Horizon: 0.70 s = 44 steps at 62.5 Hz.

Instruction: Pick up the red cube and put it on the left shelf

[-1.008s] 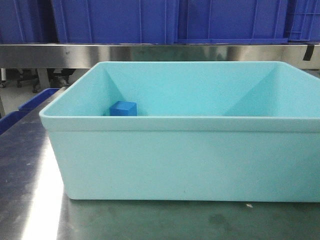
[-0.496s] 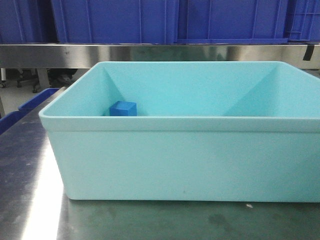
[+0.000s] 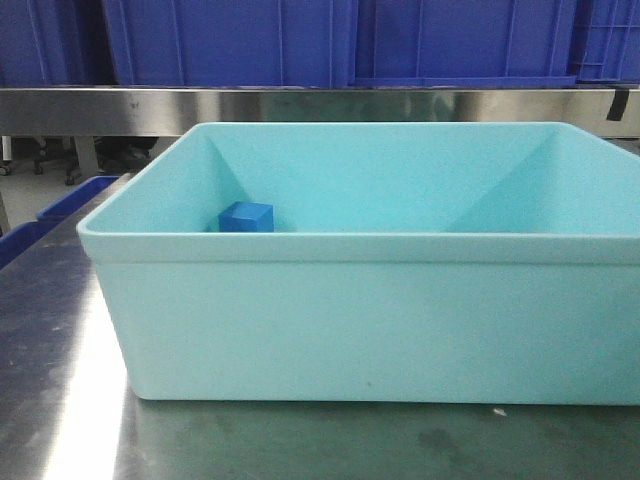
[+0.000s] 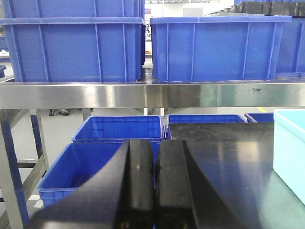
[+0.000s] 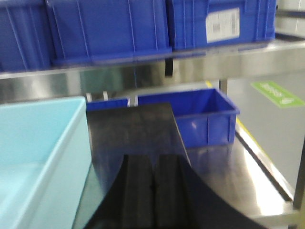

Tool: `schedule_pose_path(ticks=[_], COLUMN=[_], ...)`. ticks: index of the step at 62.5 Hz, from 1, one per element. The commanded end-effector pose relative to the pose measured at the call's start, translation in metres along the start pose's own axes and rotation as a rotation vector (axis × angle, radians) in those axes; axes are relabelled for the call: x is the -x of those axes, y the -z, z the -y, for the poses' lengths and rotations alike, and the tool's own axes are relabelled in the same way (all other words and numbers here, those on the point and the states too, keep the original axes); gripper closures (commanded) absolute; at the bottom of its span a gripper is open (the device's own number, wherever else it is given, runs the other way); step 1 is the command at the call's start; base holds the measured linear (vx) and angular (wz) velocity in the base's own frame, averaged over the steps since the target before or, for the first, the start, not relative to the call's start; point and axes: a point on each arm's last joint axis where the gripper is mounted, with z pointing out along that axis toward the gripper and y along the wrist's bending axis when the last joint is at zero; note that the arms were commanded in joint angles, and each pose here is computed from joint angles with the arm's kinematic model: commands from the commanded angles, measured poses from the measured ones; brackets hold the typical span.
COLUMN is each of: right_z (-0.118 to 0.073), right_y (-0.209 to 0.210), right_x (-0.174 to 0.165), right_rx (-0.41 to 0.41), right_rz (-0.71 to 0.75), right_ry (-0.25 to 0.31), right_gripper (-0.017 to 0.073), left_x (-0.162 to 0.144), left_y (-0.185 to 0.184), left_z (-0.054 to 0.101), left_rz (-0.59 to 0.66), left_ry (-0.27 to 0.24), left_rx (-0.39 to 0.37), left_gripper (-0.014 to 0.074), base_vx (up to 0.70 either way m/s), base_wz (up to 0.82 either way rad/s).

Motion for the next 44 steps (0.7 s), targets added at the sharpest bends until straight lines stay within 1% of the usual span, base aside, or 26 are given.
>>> schedule_pose_path(ticks=[1,9,14,20,28,32,39,44], right_z=[-0.004,-0.010,-0.013,-0.018,-0.025,-0.031,-0.044,-0.058], right_y=[0.007,0.016,0.020,0.023,0.018,0.013,-0.003,-0.022], right_x=[0.038,0.076,0.094,0.120,0.150,0.167,0.201,0.215], right_rx=[0.015,0.025,0.034,0.061,0.129,0.173,0.269,0.341], right_rz=[0.228,0.266,0.249,0.222,0.093,0.027,-0.104,-0.238], right_ry=[0.020,0.020,0.019,0.016,0.009,-0.003,-0.007,-0.012], right_gripper=[0.0475,0.0475,0.0475,0.0475,0.0475,0.0475,0.0475,0.0475], left_x=[0.000,0.000,0.000,0.000,0.000,0.000,0.000,0.000], left_y=[0.001,0.001,0.001,0.001,0.001,0.001,0.001,0.001], left_z=[0.000,0.000,0.000,0.000,0.000,0.000,0.000,0.000], left_rz=[0.075,0.075,0.075,0.075,0.075,0.075,0.075,0.075], left_ry=[0.010,0.010,0.010,0.010,0.010,0.010,0.010,0.010], left_rx=[-0.002,-0.002,-0.002,-0.002,-0.002,-0.002,-0.002,-0.002], left_gripper=[0.0503,0.0503,0.0503,0.0503,0.0503,0.0503,0.0503,0.0503], base_vx=[0.00,0.00,0.00,0.00,0.00,0.00,0.00,0.00], base_wz=[0.00,0.00,0.00,0.00,0.00,0.00,0.00,0.00])
